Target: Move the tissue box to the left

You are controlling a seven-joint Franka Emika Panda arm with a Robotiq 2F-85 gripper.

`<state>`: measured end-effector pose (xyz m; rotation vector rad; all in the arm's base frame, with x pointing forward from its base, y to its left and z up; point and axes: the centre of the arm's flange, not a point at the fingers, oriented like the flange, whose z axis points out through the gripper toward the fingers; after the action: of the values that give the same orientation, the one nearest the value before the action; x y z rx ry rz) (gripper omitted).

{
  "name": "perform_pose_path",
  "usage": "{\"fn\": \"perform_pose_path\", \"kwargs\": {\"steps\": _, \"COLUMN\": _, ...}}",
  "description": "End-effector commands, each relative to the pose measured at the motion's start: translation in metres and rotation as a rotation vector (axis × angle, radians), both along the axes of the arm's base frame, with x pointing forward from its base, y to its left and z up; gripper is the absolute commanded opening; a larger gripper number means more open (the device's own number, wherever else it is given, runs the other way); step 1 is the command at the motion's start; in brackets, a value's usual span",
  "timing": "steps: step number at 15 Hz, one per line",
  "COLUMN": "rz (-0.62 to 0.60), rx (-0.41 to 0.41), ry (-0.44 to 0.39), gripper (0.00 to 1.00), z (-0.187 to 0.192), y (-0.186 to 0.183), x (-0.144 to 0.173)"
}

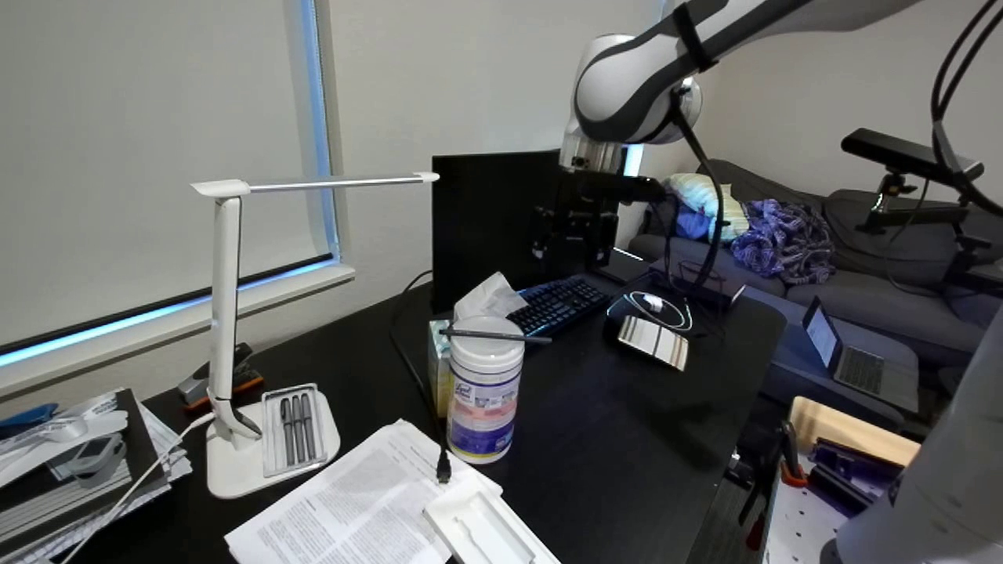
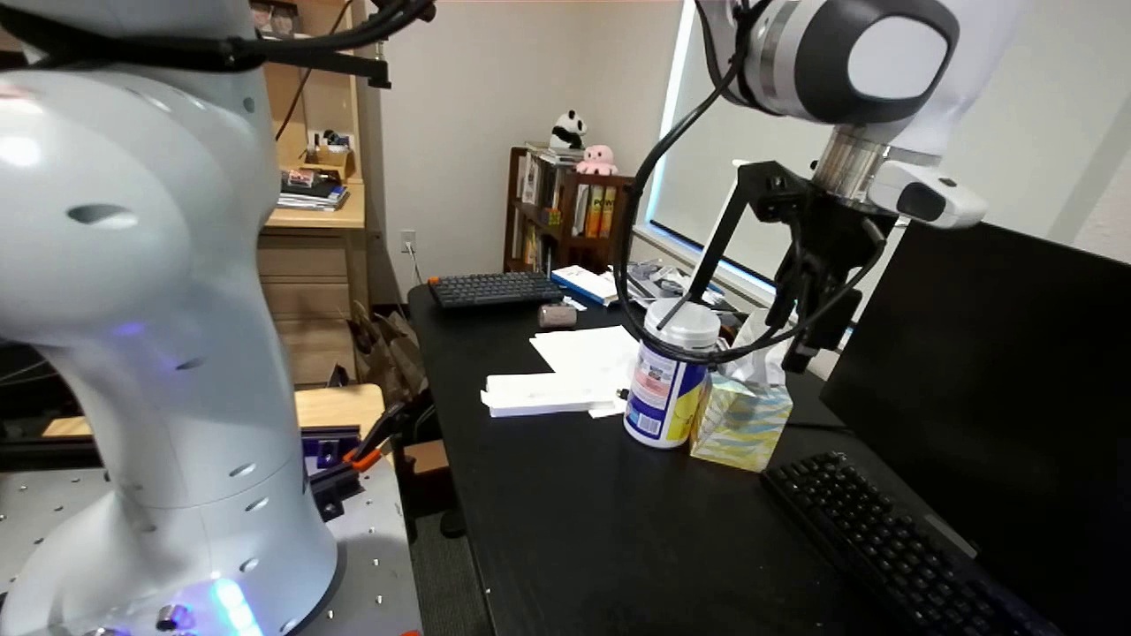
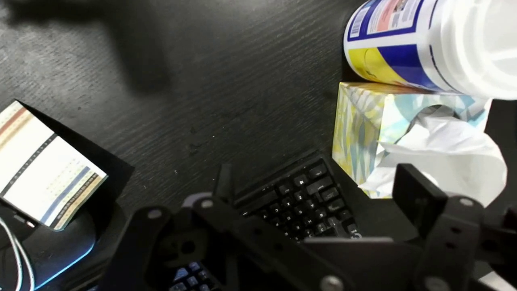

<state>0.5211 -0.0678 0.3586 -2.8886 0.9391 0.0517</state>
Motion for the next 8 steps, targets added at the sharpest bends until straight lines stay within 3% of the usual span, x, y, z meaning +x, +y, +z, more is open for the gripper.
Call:
{"fn": "perform_pose_path", "kwargs": {"steps": 1, "rz": -0.034, "rx": -0.039, "ry": -0.005, "gripper": 1.00, "z": -0.028, "y": 0.019, "x": 0.033}}
{"fn": "perform_pose_path", "kwargs": {"steps": 8, "rz": -0.025, "rx": -0.089, "ry": 0.029, "gripper": 1.00, "z": -0.078, "y": 0.051, "x": 0.057}}
